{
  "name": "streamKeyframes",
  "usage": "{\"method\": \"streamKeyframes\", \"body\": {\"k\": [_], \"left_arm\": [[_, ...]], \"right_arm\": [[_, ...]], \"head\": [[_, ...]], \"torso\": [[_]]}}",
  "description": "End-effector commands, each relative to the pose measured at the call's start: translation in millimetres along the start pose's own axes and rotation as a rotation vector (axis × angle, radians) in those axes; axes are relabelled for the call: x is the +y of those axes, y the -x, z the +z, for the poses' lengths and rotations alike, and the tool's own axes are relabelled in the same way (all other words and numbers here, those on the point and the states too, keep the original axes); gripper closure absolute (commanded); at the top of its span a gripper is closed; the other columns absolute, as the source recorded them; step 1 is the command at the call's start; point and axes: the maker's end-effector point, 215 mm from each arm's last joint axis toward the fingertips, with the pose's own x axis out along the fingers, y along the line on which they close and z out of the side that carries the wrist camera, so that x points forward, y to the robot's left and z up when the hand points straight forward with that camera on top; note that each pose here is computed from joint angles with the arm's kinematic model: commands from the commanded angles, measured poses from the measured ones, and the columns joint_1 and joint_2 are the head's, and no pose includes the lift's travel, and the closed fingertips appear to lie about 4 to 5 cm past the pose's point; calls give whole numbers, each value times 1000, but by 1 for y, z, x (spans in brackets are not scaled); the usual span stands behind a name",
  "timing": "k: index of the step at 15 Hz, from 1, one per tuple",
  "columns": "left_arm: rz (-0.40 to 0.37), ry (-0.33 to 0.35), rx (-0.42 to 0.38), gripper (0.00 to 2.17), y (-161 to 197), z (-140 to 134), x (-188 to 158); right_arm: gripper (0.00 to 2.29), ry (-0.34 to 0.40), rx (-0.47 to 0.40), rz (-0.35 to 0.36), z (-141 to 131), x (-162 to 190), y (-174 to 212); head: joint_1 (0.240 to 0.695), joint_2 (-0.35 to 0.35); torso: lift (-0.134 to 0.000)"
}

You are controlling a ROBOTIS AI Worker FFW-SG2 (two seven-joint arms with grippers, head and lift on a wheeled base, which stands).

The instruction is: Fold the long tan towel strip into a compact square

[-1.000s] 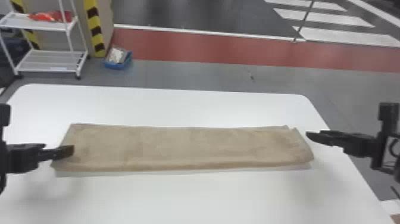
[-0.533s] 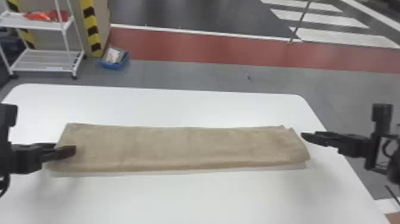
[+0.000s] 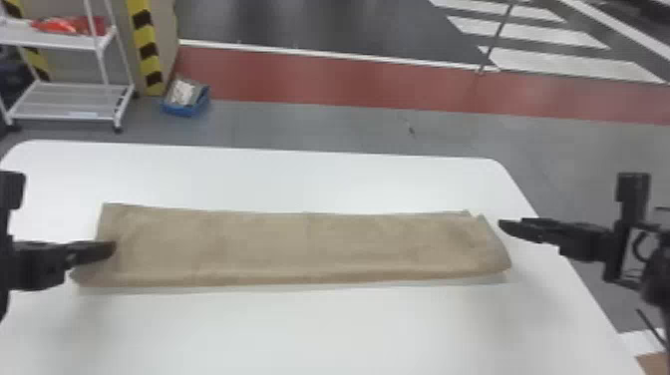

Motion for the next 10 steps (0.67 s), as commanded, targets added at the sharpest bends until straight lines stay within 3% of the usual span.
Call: {"method": "streamKeyframes", "body": {"k": [1,5,7,8,9,10], "left_arm": [[-30,33,-4,1851,7,6,-8],[-107,128,-42,1851,24,28,-17],[-191,192,-109,1851,39,65,-28],[-232,220,-83,1855,44,69,-38],[-270,248,-74,1855,51,73,-45],[-334,276,-59,1851,59,77,-62]], "right_arm": [[194,-10,2,17,-4,10,-7],[194,-5,-17,65,-2,44,-27],[194,-27,-7,114,-3,72,-47],[194,-25,-8,148,-2,92,-59],[316,-32,9,176,-4,107,-69],[599,-38,46,209,-8,123,-77]], "head": [[695,-207],[695,-192],[695,-178],[695,-160],[695,-146],[695,-135]], "torso": [[-124],[-124],[-124],[-124],[-124],[-124]]}}
